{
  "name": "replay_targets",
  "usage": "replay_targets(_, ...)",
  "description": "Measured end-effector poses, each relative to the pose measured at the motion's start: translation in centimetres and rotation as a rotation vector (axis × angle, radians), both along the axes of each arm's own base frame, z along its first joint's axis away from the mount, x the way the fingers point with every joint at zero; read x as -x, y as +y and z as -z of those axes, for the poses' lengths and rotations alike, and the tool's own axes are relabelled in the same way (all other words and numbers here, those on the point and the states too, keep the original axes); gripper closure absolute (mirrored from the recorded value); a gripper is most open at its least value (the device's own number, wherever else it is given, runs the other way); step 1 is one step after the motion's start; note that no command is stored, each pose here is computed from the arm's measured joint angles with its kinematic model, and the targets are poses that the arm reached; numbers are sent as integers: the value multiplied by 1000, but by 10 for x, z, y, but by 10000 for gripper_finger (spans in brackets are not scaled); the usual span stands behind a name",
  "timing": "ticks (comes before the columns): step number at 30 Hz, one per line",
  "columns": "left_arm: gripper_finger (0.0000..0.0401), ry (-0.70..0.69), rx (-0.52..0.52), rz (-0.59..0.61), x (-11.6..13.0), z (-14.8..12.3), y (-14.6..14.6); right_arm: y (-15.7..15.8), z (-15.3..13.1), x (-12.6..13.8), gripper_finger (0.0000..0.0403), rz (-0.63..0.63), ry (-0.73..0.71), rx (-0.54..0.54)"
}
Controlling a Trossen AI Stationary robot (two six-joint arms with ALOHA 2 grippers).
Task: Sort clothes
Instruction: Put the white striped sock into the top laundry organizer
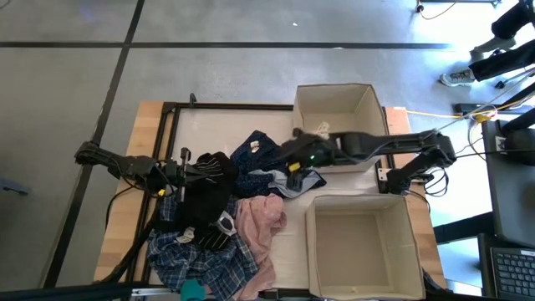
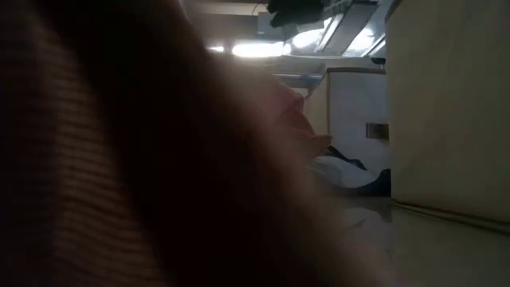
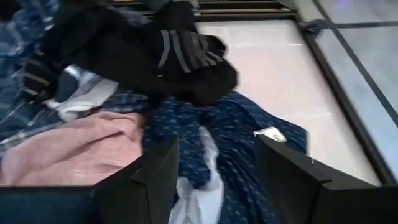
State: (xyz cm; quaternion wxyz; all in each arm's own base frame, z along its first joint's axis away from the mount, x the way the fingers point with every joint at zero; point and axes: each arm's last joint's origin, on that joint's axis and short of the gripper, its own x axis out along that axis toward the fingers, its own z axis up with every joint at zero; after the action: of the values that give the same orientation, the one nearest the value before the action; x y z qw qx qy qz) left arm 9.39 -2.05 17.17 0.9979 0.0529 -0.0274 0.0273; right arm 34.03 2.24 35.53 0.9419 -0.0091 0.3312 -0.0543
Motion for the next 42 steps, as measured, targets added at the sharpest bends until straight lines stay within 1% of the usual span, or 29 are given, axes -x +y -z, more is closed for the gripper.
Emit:
replay_targets(11,400,0,0,0,0,0,0,31,47,-48,194,-180,-1,-77)
replay_targets(19,400,0,0,0,0,0,0,49,85,-84,194,-233,-70,-99)
replay_targets(28,400,0,0,0,0,0,0,58,116,-106,194,-283,-105,-210)
replay_targets(37,400,1,0,0,0,0,0,63,143,-122,194,-259,-130,-260)
replay_targets(40,400,1,0,0,0,0,0,64,149,-125,194,-272,-143,-273)
replay_targets(42,400,0,0,0,0,0,0,68,153,-127,194,-292,-152,-302)
